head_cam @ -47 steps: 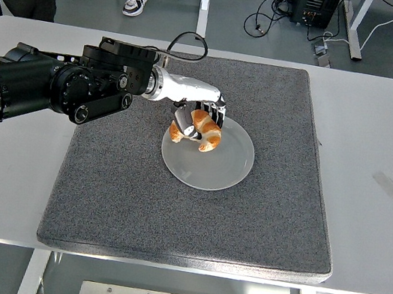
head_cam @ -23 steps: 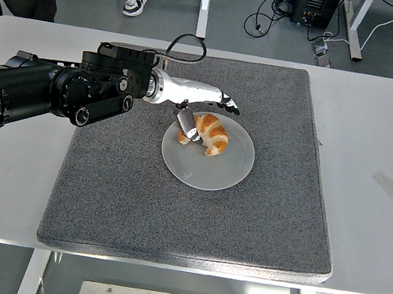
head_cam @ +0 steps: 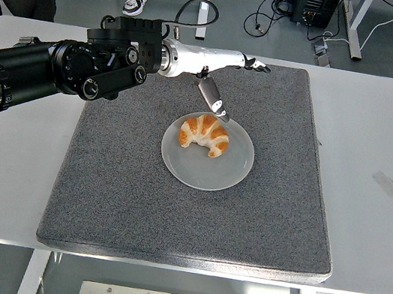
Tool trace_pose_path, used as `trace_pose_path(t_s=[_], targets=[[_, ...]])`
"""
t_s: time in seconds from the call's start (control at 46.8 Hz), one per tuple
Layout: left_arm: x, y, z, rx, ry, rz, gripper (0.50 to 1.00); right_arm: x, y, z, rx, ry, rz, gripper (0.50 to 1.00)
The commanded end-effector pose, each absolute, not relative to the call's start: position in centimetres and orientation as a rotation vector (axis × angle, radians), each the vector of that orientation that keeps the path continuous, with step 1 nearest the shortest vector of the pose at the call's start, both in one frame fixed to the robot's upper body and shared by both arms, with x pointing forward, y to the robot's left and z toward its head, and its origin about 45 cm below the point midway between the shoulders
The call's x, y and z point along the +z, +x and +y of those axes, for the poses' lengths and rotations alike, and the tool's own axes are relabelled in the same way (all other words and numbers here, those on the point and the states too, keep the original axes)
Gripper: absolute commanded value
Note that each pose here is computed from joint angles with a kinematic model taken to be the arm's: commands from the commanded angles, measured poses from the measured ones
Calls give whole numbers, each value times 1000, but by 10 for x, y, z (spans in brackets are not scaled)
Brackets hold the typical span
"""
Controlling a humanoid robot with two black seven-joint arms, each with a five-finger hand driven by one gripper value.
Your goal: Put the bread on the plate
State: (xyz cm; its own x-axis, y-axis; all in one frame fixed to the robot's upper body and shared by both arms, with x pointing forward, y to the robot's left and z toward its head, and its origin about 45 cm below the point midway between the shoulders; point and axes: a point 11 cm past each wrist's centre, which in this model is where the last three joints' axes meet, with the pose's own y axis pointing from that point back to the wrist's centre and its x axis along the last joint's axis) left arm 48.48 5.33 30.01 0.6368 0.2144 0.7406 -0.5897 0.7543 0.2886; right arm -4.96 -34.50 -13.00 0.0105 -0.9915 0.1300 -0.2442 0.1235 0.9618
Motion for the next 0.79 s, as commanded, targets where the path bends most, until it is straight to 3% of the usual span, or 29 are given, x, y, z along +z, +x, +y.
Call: trace_pose_path(t_s=[0.0, 0.214, 0.406, 0.769], targets=[[318, 488, 48, 544, 458, -692, 984, -130, -50, -345, -968, 1300, -1424, 1000], [377, 498, 41, 736, 50, -344, 984, -130, -50, -345, -968, 1300, -1424, 1000], [387, 500, 45, 749, -73, -192, 986, -130, -50, -345, -968, 1300, -1424, 1000], [408, 536, 166, 1024, -136, -195, 986, -130, -50, -345, -968, 1300, -1424, 1000]])
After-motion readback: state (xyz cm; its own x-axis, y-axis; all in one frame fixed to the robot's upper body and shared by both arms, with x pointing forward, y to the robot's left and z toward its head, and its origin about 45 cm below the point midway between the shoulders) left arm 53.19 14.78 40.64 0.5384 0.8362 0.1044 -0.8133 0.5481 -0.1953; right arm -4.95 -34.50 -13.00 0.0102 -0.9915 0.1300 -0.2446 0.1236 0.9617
